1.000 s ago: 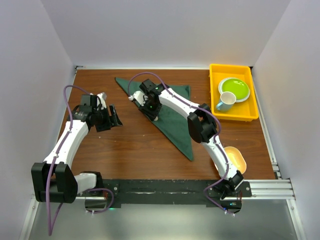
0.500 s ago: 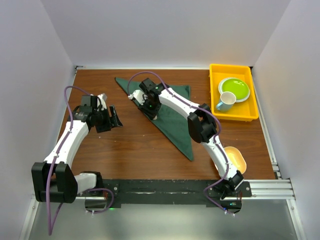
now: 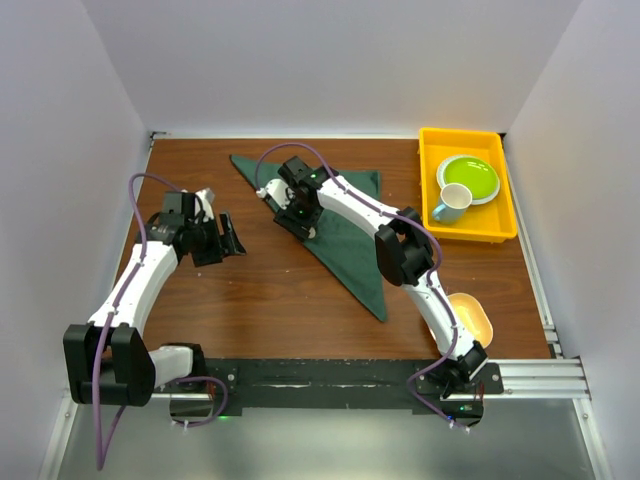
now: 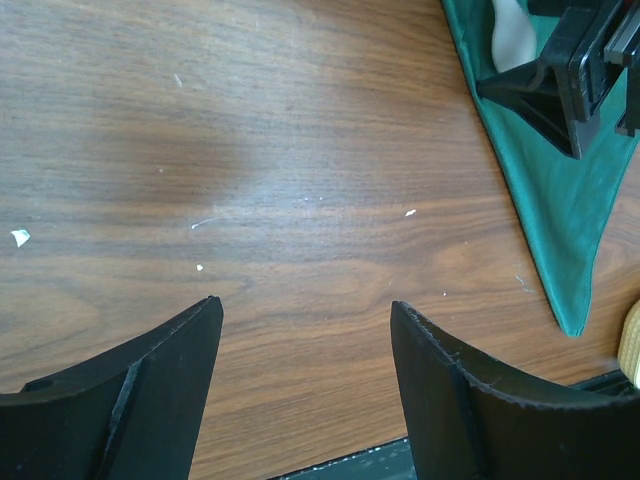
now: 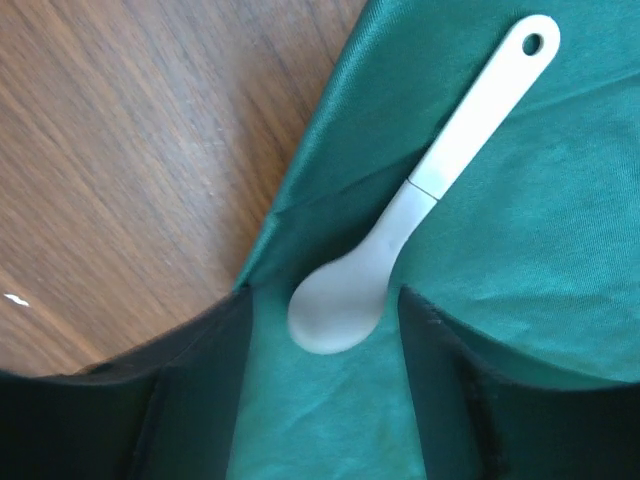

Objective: Fold the napkin, place the utensils inside, and roll it up
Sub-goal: Place the utensil onto the napkin

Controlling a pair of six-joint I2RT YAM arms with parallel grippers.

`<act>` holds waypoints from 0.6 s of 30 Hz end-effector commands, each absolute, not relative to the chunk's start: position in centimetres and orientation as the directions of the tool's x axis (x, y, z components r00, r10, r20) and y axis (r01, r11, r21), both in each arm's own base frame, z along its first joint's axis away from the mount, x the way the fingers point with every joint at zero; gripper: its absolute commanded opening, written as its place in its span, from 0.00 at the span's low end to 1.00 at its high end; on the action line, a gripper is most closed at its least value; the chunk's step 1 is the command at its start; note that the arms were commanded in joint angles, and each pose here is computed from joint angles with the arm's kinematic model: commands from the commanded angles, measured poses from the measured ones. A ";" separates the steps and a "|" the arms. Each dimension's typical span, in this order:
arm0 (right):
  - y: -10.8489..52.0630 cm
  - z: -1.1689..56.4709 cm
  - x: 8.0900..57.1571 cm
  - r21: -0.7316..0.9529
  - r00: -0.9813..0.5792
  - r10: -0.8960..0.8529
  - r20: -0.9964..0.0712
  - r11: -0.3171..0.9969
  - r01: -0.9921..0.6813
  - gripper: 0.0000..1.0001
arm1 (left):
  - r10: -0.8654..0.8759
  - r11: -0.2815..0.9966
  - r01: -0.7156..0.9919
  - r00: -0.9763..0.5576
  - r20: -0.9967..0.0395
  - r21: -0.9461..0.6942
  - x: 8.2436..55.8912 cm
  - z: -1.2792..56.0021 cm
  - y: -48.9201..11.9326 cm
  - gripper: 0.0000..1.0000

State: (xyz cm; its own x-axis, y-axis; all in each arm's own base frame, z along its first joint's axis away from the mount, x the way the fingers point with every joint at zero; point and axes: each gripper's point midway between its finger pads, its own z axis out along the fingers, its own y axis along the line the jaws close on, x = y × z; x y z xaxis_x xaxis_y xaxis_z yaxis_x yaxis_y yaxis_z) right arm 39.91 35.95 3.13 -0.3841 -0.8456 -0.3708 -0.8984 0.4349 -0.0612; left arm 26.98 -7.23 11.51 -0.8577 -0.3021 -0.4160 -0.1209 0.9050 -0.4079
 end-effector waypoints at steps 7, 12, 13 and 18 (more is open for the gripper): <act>37.0 13.6 38.2 -0.151 -0.349 -0.802 -0.485 0.470 -0.870 0.84 | -0.299 0.889 -0.082 -0.850 -0.434 -0.451 27.2 11.8 -7.8 0.73; 35.4 19.8 35.3 -0.060 -0.475 -0.671 -0.570 0.610 -0.790 0.98 | -0.326 0.864 -0.073 -0.835 -0.443 -0.499 27.6 11.7 -8.6 0.73; 34.4 19.1 34.3 -0.045 -0.515 -0.657 -0.550 0.639 -0.768 0.98 | -0.348 0.853 -0.078 -0.822 -0.450 -0.516 28.1 11.9 -8.7 0.73; 31.3 22.2 31.1 0.043 -0.654 -0.483 -0.582 0.785 -0.618 0.98 | -0.461 0.791 -0.154 -0.786 -0.411 -0.592 29.2 11.2 -9.5 0.73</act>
